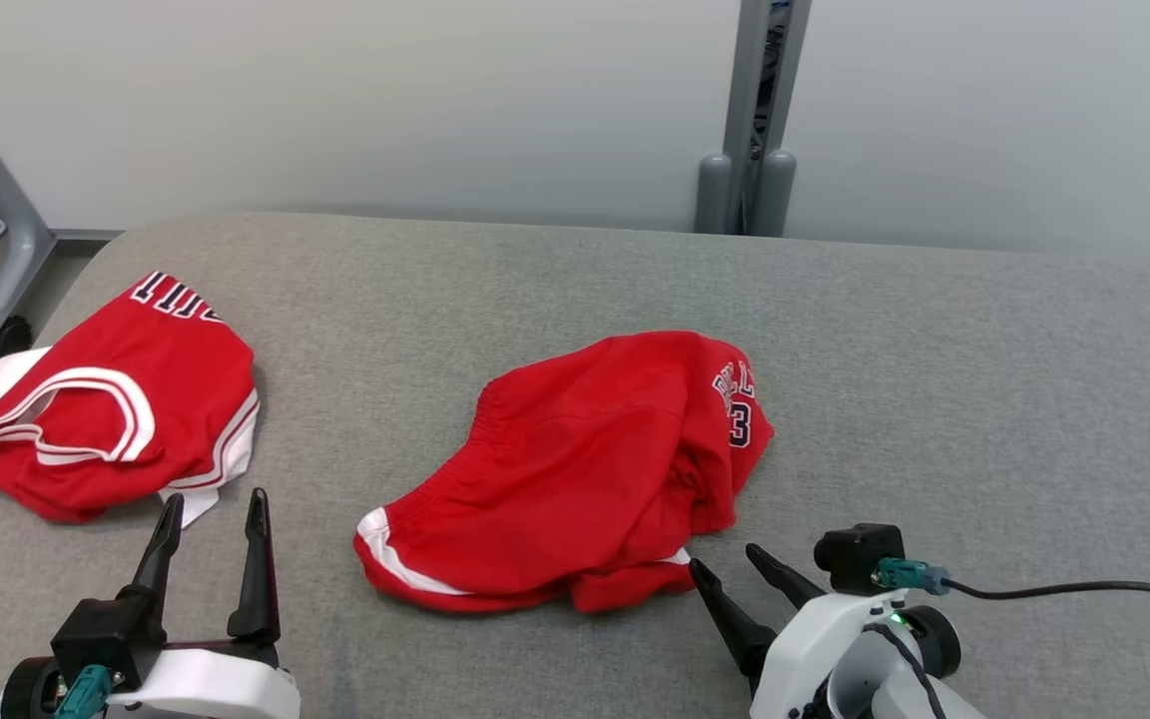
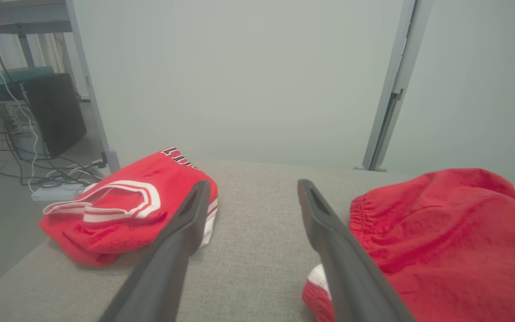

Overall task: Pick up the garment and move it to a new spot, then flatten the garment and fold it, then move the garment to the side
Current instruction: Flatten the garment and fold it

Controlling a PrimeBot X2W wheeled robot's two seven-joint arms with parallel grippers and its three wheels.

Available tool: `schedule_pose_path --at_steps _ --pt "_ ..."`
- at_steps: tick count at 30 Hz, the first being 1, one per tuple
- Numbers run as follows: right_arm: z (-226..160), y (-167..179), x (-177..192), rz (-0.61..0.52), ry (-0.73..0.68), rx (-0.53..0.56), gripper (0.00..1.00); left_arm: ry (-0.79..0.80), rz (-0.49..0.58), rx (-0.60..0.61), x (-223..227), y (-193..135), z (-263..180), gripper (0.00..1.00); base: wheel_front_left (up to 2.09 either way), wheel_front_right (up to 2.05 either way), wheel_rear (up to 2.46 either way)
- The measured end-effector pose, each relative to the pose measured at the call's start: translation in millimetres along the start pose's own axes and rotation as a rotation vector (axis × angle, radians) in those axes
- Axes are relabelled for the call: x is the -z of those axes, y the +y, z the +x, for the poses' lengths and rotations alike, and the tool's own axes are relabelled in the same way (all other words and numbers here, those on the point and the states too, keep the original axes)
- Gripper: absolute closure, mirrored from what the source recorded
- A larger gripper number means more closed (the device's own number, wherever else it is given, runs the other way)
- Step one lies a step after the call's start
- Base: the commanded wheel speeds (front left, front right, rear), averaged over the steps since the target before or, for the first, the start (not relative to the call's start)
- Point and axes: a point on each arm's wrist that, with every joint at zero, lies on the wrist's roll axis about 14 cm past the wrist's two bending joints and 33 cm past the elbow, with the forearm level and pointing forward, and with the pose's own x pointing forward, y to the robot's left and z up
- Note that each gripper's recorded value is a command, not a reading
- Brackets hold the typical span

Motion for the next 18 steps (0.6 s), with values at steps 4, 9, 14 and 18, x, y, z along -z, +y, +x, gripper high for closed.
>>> schedule_pose_path --at_steps 4,9,14,18 --pt "6 7 6 -0.008 0.042 -0.026 0.0 0.003 -0.002 -0.022 1 6 -5 0.0 0.0 0.0 0.0" --pt "13 11 11 -0.017 0.079 -0.044 0.0 -0.001 -0.005 -0.041 1 10 -10 0.0 0.0 0.0 0.0" --pt "19 14 18 -0.017 0.114 -0.056 0.51 0.007 -0.01 -0.054 3 13 -15 0.0 0.0 0.0 0.0" --pt "23 15 23 -0.018 0.138 -0.06 1.0 0.014 -0.012 -0.065 5 17 -17 0.0 0.0 0.0 0.0"
